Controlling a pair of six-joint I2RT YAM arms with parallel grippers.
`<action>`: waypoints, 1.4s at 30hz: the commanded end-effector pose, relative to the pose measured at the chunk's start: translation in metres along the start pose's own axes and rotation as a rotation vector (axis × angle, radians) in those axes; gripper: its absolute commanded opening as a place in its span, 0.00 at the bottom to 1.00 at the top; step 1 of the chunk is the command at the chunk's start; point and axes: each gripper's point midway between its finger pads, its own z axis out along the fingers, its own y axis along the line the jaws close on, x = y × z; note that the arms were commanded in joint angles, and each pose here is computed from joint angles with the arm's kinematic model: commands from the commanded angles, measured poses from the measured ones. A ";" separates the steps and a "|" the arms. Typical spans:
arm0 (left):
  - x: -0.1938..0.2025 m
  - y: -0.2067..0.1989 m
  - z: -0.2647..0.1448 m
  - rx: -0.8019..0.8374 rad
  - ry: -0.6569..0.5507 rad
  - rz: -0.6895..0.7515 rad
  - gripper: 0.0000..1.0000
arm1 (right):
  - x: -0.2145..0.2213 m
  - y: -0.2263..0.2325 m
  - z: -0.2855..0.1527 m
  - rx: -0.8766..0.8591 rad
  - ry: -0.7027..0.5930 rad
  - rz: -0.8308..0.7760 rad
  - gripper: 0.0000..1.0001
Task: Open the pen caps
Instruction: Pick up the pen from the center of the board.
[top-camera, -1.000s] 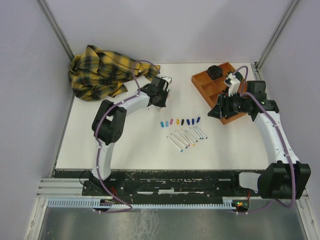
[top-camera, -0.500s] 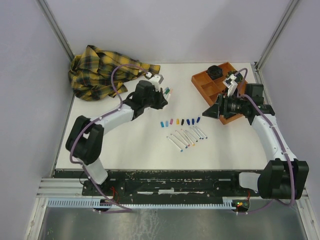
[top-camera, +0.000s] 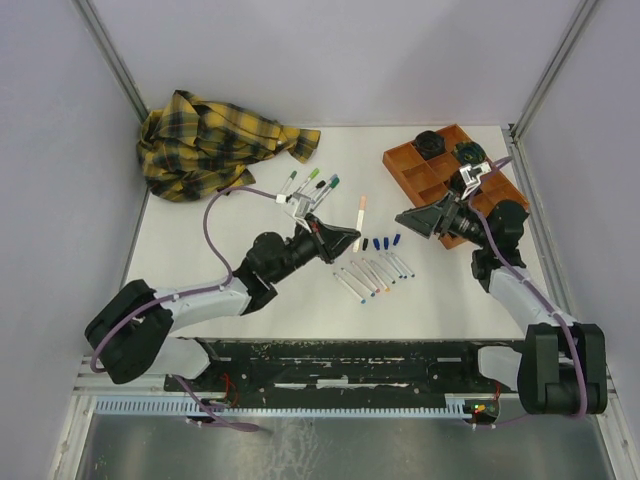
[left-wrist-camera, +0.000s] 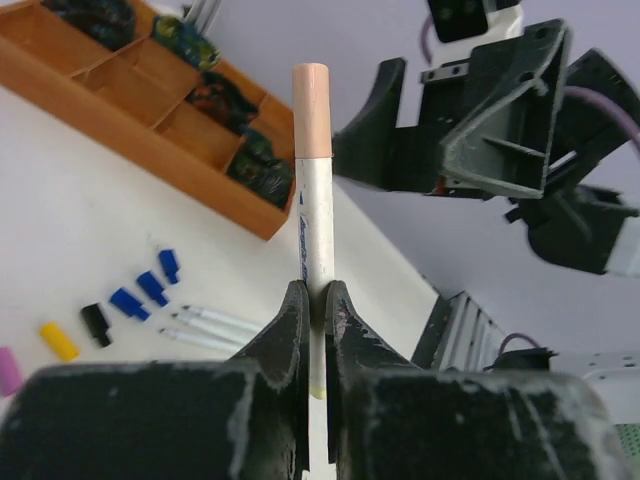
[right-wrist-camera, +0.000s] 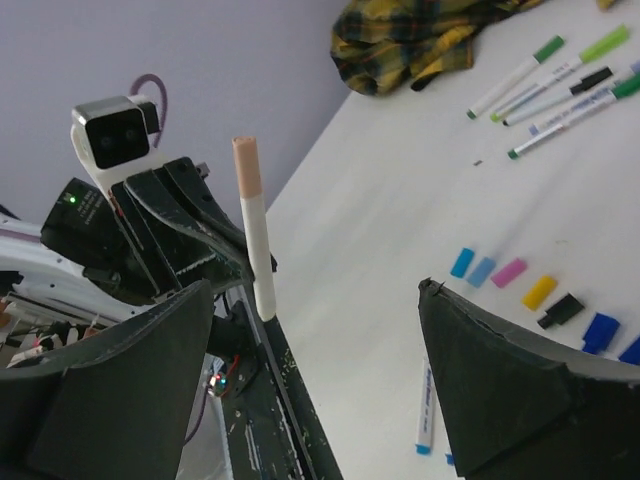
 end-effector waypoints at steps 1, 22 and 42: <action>-0.052 -0.048 -0.010 0.102 -0.285 -0.070 0.03 | -0.027 0.068 0.002 -0.215 -0.130 -0.188 0.91; -0.025 -0.087 -0.007 0.178 -0.341 -0.159 0.03 | 0.013 0.101 0.026 -0.343 0.043 -0.166 0.78; -0.011 -0.090 0.006 0.178 -0.313 -0.189 0.03 | 0.029 0.109 0.032 -0.379 0.137 -0.139 0.47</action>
